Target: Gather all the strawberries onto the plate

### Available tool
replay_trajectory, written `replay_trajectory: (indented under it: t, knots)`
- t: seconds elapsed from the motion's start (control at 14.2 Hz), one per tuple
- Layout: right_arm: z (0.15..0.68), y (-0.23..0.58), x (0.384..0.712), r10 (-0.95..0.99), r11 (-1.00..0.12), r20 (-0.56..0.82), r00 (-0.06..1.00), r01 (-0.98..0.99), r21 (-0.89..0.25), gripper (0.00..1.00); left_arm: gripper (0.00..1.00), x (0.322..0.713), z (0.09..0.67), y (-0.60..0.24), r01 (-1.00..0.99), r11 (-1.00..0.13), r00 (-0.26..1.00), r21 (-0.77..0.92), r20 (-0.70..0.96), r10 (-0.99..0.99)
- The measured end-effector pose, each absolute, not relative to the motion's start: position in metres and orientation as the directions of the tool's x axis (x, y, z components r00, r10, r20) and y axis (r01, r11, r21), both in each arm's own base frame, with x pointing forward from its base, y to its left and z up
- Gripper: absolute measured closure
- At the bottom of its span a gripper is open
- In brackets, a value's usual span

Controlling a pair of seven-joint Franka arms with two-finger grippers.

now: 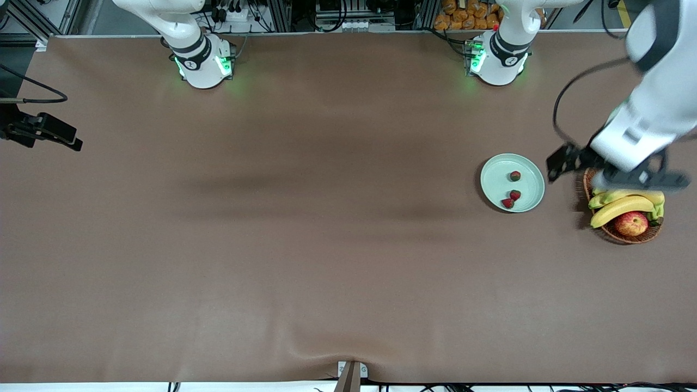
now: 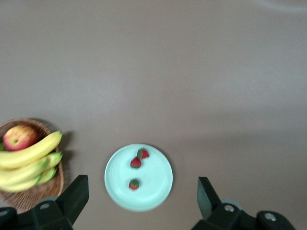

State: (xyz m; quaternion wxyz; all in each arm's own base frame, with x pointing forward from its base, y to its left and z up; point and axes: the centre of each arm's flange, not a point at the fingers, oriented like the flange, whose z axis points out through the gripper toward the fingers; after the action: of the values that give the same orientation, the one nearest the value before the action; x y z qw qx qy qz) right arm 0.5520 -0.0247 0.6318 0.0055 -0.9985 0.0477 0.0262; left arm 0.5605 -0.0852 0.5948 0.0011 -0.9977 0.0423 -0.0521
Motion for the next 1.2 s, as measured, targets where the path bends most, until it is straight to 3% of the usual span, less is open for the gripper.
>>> replay_trajectory:
  t: [0.35,0.49,0.85,1.2]
  knots:
    - [0.632,-0.025,0.552,-0.095,-0.995,-0.053,0.994,-0.095,-0.008,0.00,0.00,0.495,0.663,-0.078,-0.073,-0.997,0.994,-0.029,0.080,-0.076]
    - [0.632,-0.025,0.552,-0.095,-0.995,-0.053,0.994,-0.096,-0.008,0.00,0.00,0.485,0.673,-0.076,-0.074,-0.997,0.993,-0.027,0.091,-0.077]
    - [0.632,-0.025,0.552,-0.095,-0.995,-0.053,0.994,-0.095,-0.008,0.00,0.00,0.540,0.608,-0.094,-0.133,-0.991,0.990,0.003,0.049,-0.133]
    - [0.631,-0.024,0.552,-0.094,-0.995,-0.056,0.994,-0.095,-0.008,0.00,0.00,0.556,0.614,-0.098,-0.129,-0.992,0.990,0.009,0.067,-0.128]
